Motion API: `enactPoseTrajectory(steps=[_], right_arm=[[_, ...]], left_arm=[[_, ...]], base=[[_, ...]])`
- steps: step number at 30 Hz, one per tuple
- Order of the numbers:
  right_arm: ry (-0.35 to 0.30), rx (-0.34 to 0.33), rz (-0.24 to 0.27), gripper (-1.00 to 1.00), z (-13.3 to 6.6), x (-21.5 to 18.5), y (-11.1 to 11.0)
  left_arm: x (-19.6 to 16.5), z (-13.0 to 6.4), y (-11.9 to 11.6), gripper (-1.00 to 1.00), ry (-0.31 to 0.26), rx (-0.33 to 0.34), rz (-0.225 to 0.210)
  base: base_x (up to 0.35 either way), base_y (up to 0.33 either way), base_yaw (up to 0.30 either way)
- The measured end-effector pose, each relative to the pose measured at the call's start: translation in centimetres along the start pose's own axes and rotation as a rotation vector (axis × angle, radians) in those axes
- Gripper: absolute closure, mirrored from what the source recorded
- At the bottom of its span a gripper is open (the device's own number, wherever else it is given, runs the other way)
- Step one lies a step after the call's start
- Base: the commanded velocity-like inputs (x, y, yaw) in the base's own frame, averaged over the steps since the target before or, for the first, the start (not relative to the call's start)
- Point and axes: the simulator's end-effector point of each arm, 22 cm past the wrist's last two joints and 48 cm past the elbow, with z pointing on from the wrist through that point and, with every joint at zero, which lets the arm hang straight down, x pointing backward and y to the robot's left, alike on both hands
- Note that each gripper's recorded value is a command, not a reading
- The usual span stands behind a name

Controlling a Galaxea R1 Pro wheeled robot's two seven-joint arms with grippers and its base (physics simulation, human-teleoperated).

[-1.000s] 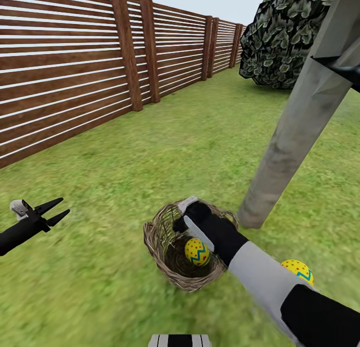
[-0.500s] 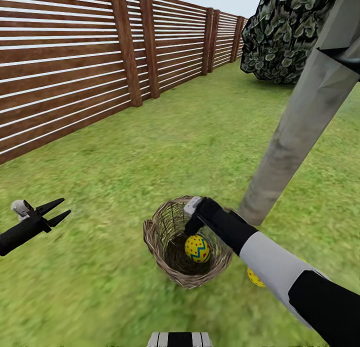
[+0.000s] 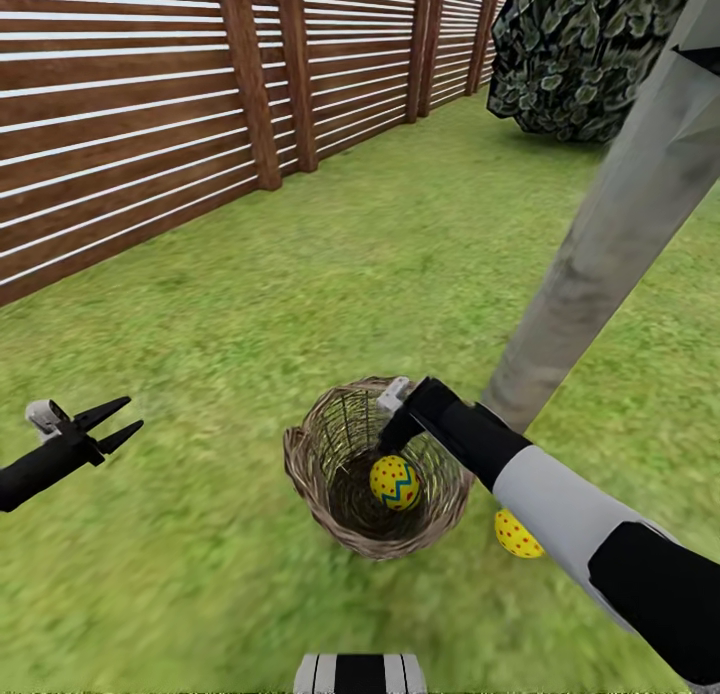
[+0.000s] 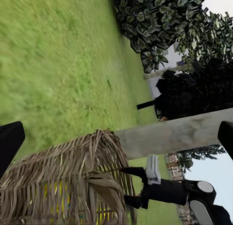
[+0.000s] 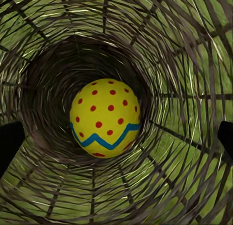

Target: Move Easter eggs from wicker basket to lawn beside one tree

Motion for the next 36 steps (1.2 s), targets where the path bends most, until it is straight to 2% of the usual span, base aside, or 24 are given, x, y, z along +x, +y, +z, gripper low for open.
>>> enactPoseTrajectory(steps=[4, 7, 11, 14, 20, 36], right_arm=[[0.054, 0.035, -0.017, -1.00, 1.7, 2.1, -1.2], [0.054, 0.042, -0.037, -1.00, 2.8, 2.7, -1.7], [0.088, 0.050, -0.035, -1.00, 4.5, 4.5, -3.1], [0.085, 0.047, -0.042, -1.00, 5.6, 5.1, -3.8], [0.078, 0.028, -0.061, -1.00, 7.1, 5.3, -3.3], [0.105, -0.020, -0.053, -1.00, 10.7, 7.3, -1.8]], left_arm=[[0.1, 0.0, 0.8, -1.00, 0.004, -0.010, -0.003], [0.3, 0.1, 1.4, -1.00, 0.008, -0.018, -0.009], [0.6, 0.2, 2.4, -1.00, 0.013, -0.030, -0.018], [0.9, 0.2, 3.1, -1.00, 0.018, -0.039, -0.025], [1.5, 0.4, 4.6, -1.00, 0.025, -0.059, -0.042], [3.1, 0.5, 8.5, -1.00, 0.045, -0.106, -0.083]], base=[[0.000, 0.000, 0.000], [0.000, 0.000, 0.000], [0.000, 0.000, 0.000], [0.000, 0.000, 0.000], [0.000, 0.000, 0.000], [0.000, 0.000, 0.000]])
